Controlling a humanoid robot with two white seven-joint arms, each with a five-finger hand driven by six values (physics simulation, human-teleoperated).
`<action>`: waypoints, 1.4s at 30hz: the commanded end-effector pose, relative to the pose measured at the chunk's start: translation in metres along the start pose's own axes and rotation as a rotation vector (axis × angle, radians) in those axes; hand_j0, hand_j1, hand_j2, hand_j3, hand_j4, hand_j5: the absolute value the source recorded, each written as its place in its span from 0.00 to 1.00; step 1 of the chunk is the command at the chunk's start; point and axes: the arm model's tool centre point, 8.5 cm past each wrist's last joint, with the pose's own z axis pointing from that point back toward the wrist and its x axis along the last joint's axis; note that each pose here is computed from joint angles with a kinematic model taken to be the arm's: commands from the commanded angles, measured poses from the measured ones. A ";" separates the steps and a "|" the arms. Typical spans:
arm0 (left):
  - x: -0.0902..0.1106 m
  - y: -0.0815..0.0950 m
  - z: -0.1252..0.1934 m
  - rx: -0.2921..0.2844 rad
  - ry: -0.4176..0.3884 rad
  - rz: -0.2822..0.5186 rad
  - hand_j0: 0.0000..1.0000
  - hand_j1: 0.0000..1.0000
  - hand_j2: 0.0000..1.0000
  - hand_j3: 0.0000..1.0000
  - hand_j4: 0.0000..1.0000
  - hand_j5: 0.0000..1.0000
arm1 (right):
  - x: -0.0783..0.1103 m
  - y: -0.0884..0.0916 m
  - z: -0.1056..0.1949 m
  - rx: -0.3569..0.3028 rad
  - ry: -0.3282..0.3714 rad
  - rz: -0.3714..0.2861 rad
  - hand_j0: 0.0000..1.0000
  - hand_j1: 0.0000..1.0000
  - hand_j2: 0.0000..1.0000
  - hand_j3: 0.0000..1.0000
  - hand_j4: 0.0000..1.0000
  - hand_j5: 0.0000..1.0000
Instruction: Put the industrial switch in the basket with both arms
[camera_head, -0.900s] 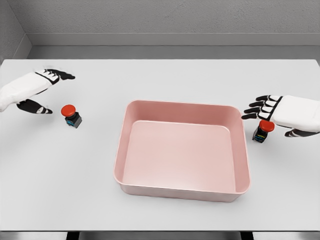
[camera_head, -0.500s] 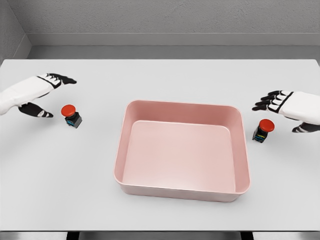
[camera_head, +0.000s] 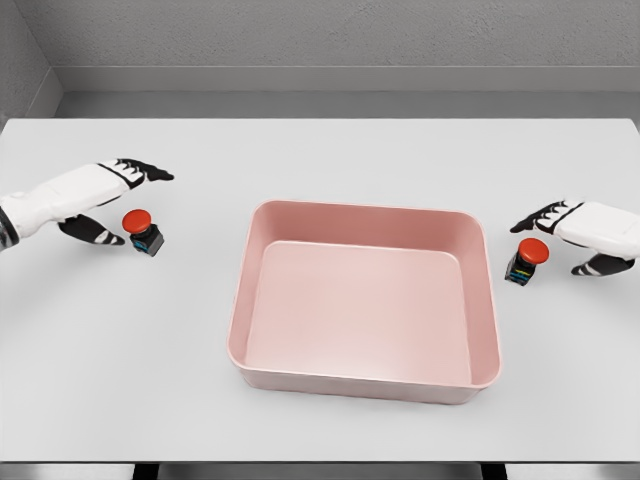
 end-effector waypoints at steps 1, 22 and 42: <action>0.006 0.001 -0.005 0.009 -0.022 0.005 1.00 1.00 1.00 1.00 1.00 1.00 | 0.000 0.000 0.000 -0.005 0.001 -0.007 0.90 0.90 0.90 0.90 0.90 0.90; 0.037 -0.009 -0.015 -0.017 -0.118 0.002 0.87 0.87 0.87 0.87 0.87 0.87 | 0.032 -0.014 -0.003 -0.016 -0.095 0.053 0.86 0.86 0.86 0.86 0.86 0.86; 0.029 -0.016 0.015 -0.050 -0.088 0.026 0.93 0.93 0.93 0.93 0.93 0.93 | 0.039 -0.010 0.001 0.004 -0.112 0.065 0.75 0.75 0.75 0.75 0.75 0.75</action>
